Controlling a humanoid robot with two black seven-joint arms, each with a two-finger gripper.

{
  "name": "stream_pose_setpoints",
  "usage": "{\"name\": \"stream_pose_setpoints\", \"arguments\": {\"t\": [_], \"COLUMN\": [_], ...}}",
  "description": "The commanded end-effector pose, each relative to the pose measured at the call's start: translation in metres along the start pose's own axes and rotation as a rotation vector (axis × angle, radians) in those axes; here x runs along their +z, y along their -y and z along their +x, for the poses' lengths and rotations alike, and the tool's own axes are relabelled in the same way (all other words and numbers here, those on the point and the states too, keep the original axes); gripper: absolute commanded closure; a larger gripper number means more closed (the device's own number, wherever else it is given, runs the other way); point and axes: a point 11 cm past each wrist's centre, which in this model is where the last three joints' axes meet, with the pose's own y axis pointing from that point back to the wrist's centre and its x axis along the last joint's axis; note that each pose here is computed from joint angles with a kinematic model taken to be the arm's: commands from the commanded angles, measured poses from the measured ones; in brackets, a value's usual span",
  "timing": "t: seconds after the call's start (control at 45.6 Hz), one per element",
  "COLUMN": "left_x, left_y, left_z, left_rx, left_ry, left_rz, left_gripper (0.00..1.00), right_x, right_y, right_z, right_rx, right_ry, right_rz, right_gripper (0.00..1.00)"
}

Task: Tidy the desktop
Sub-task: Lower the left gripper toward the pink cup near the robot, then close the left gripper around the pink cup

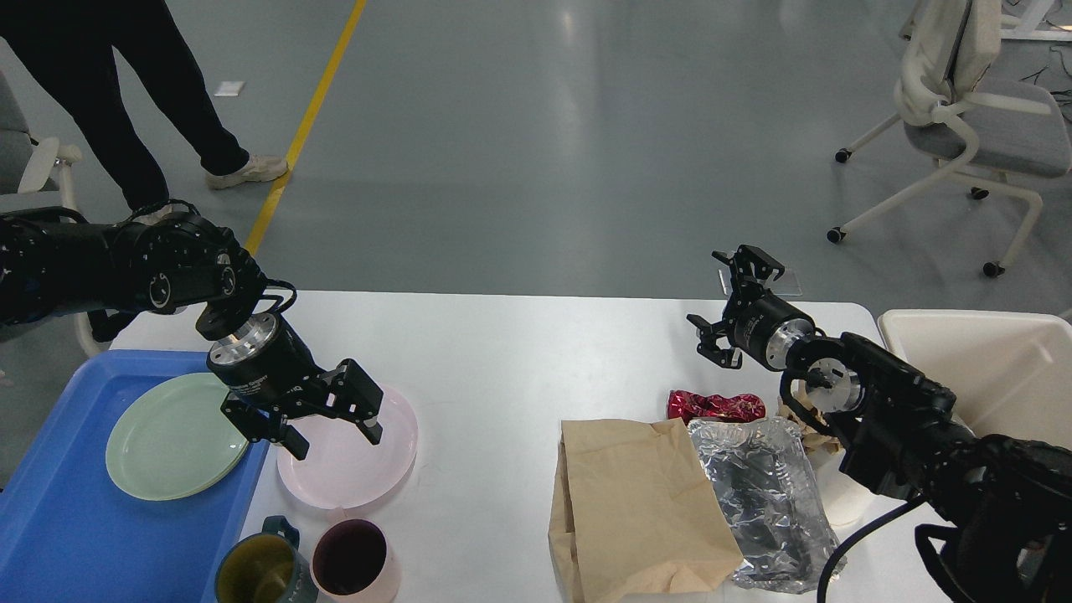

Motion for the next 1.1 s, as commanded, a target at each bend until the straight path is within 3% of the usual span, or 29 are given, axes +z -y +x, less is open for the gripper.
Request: {"name": "stream_pose_setpoints", "arguments": {"t": [0.0, 0.175, 0.438, 1.074], "left_x": [0.017, 0.049, 0.062, 0.042], "left_y": [-0.007, 0.019, 0.052, 0.072], "left_z": [-0.010, -0.024, -0.040, -0.049], "left_rx": [-0.028, -0.113, -0.196, -0.242], "left_ry": [0.022, 0.108, 0.147, 0.132], "left_rz": [-0.018, 0.018, 0.032, 0.079], "left_gripper": [0.04, 0.04, 0.04, 0.04], "right_x": [0.000, 0.001, 0.000, 0.000], "right_y": [0.000, 0.000, 0.000, 0.000], "right_z": [0.000, 0.000, 0.000, 0.000], "right_rx": [0.000, 0.001, 0.000, 0.000], "right_ry": [-0.001, 0.000, -0.001, 0.001], "right_rz": [0.000, -0.001, 0.000, 0.001], "right_gripper": [0.00, 0.00, 0.00, 0.00]}}
